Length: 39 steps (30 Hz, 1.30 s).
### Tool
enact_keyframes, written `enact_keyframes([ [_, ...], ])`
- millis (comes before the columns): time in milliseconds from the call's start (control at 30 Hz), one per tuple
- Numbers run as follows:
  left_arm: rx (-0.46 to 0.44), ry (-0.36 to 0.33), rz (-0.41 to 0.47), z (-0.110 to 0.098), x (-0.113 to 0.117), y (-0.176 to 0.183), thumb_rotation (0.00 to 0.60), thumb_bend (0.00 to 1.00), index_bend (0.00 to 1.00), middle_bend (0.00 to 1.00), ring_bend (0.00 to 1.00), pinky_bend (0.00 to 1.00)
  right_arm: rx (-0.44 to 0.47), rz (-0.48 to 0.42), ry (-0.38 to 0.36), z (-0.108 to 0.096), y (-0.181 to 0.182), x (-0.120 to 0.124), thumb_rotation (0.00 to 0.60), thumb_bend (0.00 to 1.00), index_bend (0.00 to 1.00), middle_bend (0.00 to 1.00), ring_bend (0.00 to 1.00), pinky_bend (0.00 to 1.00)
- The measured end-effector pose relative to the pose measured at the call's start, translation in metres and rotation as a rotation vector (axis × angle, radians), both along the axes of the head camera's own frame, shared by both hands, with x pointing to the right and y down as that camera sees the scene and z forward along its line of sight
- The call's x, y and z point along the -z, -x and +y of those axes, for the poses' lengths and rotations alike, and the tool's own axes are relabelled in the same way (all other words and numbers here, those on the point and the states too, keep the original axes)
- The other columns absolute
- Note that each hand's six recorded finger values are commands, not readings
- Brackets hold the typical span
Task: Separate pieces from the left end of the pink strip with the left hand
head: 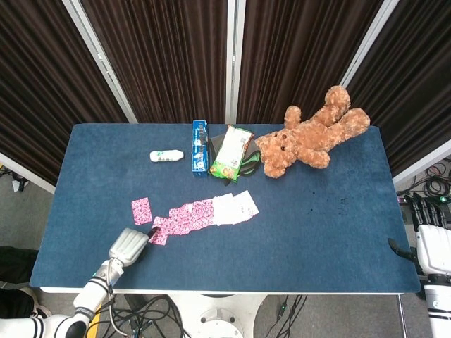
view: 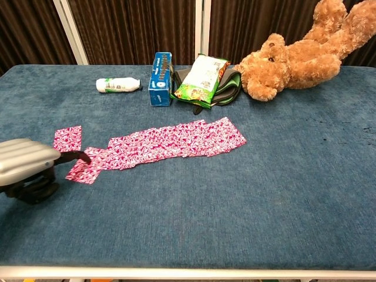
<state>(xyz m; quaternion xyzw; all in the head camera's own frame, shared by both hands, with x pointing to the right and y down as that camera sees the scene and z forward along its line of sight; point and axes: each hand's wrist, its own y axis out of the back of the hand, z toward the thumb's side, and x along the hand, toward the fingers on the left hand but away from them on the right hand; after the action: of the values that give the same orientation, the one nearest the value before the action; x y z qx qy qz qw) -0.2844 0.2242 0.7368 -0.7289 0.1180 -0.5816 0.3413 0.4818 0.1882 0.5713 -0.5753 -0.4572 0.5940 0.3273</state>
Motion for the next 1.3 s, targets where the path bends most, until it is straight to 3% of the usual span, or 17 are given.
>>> enact_keyframes([
  [367, 0.076, 0.018, 0.0, 0.022, 0.022, 0.035, 0.6, 0.57, 0.14, 0.85, 0.87, 0.86, 0.018, 0.0, -0.001, -0.001, 0.008, 0.001, 0.6, 0.13, 0.0, 0.0, 0.0, 0.0],
  [667, 0.098, -0.05, 0.033, 0.005, 0.032, 0.035, 0.6, 0.57, 0.14, 0.85, 0.87, 0.86, 0.021, 0.001, -0.007, 0.0, 0.011, 0.003, 0.6, 0.13, 0.0, 0.0, 0.0, 0.0],
  [1300, 0.028, -0.007, 0.014, -0.001, -0.003, 0.007, 0.6, 0.57, 0.14, 0.85, 0.87, 0.86, 0.004, 0.006, 0.001, -0.001, 0.004, 0.001, 0.6, 0.13, 0.0, 0.0, 0.0, 0.0],
])
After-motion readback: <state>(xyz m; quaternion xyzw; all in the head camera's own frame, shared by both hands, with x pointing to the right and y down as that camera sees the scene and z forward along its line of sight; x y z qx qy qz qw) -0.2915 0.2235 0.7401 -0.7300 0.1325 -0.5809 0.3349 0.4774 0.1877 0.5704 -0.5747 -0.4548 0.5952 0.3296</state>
